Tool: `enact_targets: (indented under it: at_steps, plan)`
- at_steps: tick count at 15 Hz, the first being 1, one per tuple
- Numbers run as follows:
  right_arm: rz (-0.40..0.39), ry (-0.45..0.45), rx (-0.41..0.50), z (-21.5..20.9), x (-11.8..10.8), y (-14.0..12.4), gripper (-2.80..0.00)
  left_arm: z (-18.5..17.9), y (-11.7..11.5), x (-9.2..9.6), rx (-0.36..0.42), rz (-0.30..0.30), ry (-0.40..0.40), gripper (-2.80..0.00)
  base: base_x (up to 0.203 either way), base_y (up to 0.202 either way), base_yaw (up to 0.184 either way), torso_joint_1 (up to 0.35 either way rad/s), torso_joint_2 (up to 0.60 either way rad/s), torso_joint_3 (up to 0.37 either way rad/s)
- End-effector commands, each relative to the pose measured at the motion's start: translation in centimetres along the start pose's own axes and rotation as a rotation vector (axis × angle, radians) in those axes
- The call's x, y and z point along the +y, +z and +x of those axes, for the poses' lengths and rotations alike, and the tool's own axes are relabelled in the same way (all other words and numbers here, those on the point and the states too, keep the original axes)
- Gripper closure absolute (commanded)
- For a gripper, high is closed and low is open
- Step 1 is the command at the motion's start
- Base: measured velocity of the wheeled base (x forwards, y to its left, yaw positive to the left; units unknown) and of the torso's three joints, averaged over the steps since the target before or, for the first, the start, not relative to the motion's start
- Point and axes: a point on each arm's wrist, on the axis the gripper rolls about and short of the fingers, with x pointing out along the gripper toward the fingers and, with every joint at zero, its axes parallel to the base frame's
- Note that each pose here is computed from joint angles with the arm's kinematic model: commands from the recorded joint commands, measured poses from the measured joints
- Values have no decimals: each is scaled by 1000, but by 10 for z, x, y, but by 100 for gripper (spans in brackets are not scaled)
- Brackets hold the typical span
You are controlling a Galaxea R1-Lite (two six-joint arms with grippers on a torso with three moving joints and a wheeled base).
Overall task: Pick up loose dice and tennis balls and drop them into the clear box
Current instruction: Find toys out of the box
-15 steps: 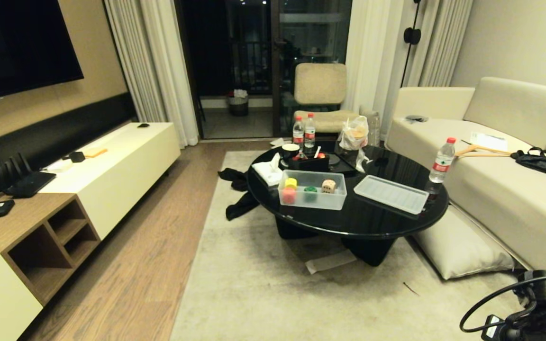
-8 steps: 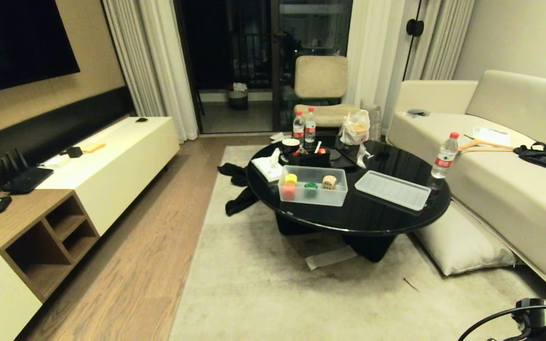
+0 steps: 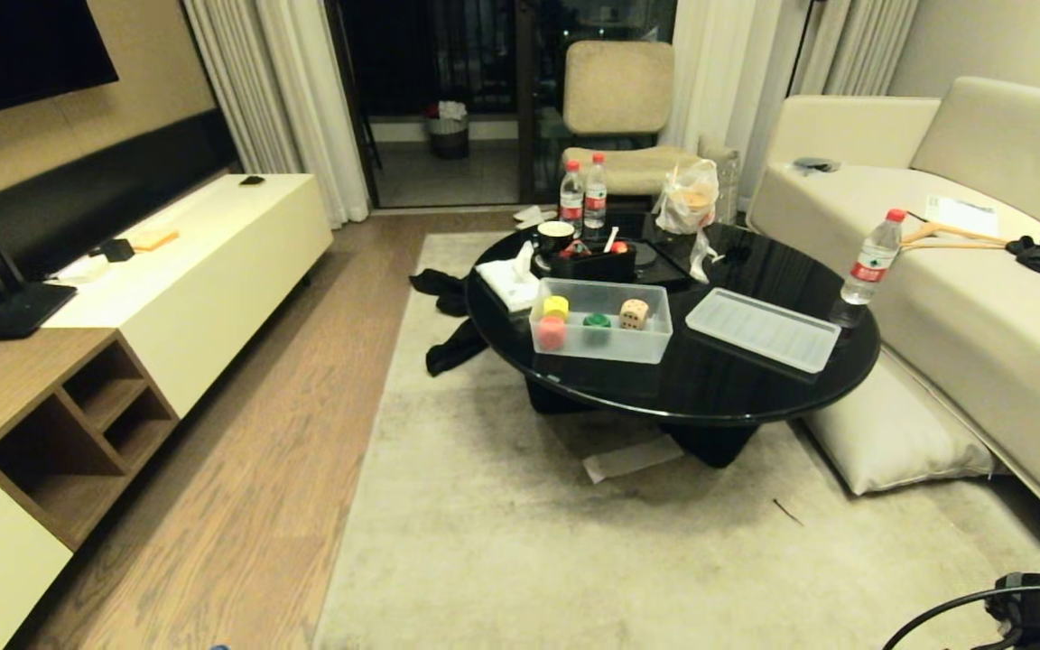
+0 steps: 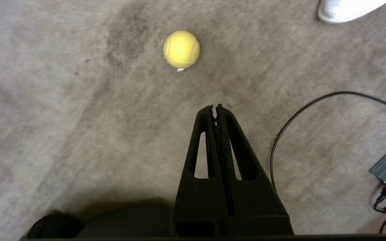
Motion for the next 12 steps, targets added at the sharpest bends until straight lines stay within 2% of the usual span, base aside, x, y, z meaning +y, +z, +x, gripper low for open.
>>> enact_targets:
  at_steps: [1,5,12]
  plan:
    - [17,-8,-26,2,-7,9,0,0,0,0,1,0,0,0,0,0,0,-2,6,-194]
    - [29,-16,-28,6,-12,21,0,0,0,0,1,0,0,0,0,0,0,3,3,-205]
    - [-23,29,3,24,-11,21,0,0,0,0,1,0,0,0,0,0,0,4,5,-198]
